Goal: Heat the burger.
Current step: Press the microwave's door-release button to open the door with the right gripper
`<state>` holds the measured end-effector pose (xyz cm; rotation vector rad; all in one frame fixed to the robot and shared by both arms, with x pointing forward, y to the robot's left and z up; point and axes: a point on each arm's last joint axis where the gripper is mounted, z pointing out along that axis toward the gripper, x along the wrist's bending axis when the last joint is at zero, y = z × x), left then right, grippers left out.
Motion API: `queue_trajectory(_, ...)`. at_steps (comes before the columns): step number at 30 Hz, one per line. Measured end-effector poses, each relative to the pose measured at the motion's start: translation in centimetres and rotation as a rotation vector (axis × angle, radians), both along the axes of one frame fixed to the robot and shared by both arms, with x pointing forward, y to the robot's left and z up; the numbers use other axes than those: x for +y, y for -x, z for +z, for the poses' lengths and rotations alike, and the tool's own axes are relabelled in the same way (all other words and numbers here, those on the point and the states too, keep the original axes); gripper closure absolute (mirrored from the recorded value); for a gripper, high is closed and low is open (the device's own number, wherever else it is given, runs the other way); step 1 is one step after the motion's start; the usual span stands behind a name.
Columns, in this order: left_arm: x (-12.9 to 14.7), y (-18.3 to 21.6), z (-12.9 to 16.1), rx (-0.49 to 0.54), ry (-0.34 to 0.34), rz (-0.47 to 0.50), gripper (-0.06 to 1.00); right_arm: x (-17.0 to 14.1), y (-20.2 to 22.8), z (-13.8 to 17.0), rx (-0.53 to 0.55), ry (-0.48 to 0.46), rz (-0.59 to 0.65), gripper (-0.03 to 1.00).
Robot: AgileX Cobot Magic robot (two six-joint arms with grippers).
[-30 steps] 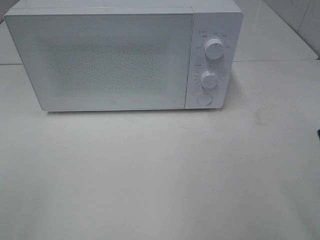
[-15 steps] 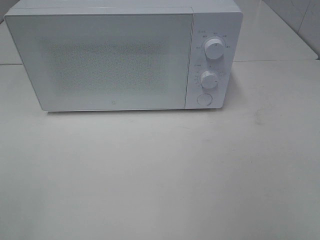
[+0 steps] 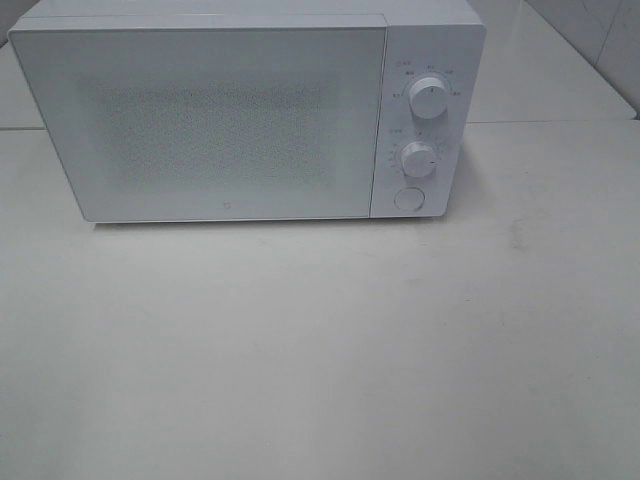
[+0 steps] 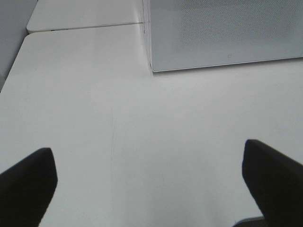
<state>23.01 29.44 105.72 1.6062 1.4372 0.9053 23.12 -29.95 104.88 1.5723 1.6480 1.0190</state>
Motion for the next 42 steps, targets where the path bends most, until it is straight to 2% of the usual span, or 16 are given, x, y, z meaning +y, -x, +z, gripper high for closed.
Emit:
queue_trajectory(21,0.0,0.0,0.0,0.000,0.000,0.000,-0.04,0.0,-0.2,0.5,-0.003,0.000,0.000,0.20)
queue_trajectory(28,0.0,0.0,0.0,0.000,0.000,0.000,-0.04,0.3,-2.1,1.6,-0.006,-0.006,0.002,0.20)
queue_trajectory(42,0.0,0.0,0.0,0.000,0.000,0.000,-0.04,1.2,-9.6,2.3,0.024,-0.004,0.000,0.21)
